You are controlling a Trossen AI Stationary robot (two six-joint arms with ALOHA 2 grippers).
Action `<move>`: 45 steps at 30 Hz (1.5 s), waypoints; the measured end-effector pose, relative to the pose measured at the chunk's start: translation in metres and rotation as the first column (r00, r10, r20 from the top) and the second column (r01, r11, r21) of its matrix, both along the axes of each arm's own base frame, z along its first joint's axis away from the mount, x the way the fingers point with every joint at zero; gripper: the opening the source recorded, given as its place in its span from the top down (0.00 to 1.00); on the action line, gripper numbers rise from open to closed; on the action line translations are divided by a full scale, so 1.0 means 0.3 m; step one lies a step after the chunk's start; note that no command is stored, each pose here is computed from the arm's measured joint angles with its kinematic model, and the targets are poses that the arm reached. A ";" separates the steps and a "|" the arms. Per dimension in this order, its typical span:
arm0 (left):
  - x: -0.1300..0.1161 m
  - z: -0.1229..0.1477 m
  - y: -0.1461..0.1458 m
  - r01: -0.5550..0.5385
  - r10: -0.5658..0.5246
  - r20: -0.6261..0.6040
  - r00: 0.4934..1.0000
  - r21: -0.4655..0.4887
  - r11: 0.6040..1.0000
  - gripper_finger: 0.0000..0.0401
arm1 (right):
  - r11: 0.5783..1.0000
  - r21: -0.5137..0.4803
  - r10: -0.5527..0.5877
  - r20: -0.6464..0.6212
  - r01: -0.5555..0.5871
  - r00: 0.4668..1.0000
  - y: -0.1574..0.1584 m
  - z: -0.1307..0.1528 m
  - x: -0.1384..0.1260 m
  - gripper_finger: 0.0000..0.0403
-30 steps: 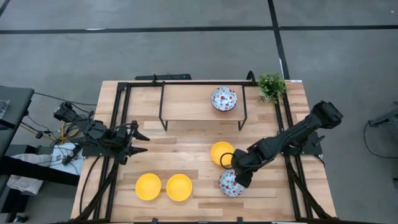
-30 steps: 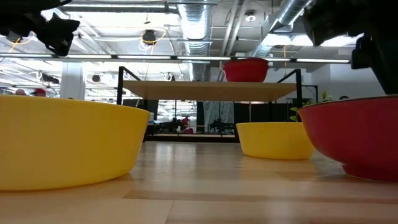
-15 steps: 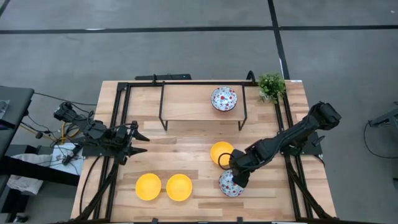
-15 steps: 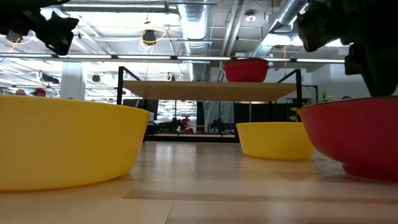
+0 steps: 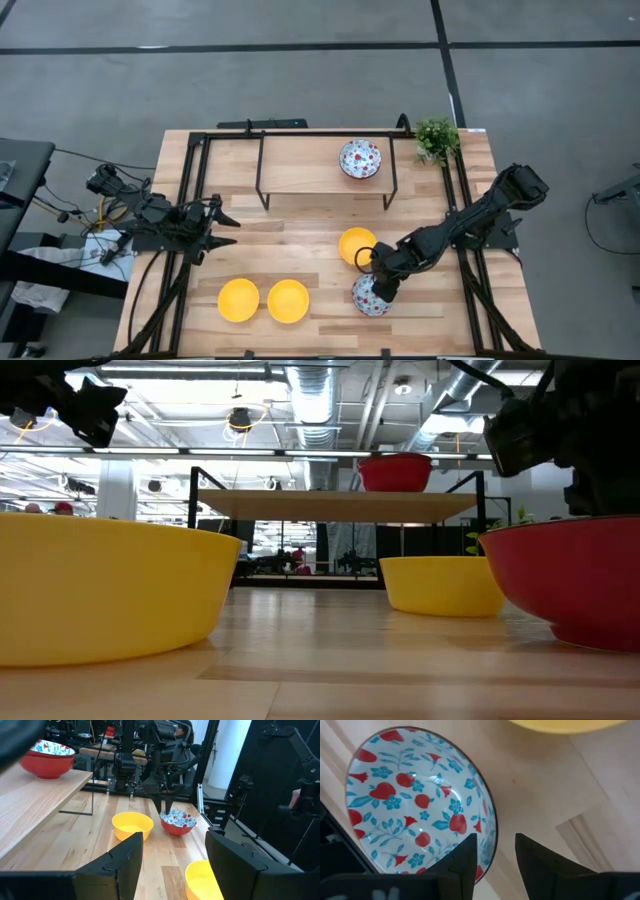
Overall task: Pick & Place Mini bowls
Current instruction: Stack the red bowl on the red bowls on the shelf
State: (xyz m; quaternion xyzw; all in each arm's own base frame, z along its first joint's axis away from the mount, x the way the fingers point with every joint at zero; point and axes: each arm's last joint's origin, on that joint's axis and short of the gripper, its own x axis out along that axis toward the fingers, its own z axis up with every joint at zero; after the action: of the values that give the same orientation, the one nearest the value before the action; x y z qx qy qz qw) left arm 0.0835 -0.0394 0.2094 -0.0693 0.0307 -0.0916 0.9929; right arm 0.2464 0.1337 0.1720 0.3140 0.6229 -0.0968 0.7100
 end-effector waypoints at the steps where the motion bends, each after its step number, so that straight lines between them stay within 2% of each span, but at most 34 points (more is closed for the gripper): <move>1: 0.000 0.000 0.000 0.000 0.000 0.000 1.000 0.000 1.000 0.46 | 1.000 0.000 0.000 0.001 0.000 1.000 0.000 -0.003 -0.001 0.70; 14: 0.000 0.001 0.000 -0.001 0.001 0.002 1.000 -0.001 1.000 0.46 | 1.000 0.002 0.010 0.009 -0.010 1.000 0.001 -0.002 0.001 0.84; 45: 0.000 0.001 0.000 0.000 0.000 0.001 1.000 -0.001 1.000 0.46 | 1.000 -0.006 0.017 0.065 -0.017 0.998 0.004 -0.001 0.013 0.84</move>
State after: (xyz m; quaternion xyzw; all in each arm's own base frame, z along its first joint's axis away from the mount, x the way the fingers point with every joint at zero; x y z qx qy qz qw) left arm 0.0835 -0.0394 0.2097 -0.0695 0.0302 -0.0915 0.9929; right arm 0.2502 0.1351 0.1717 0.3099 0.6018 -0.0821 0.7315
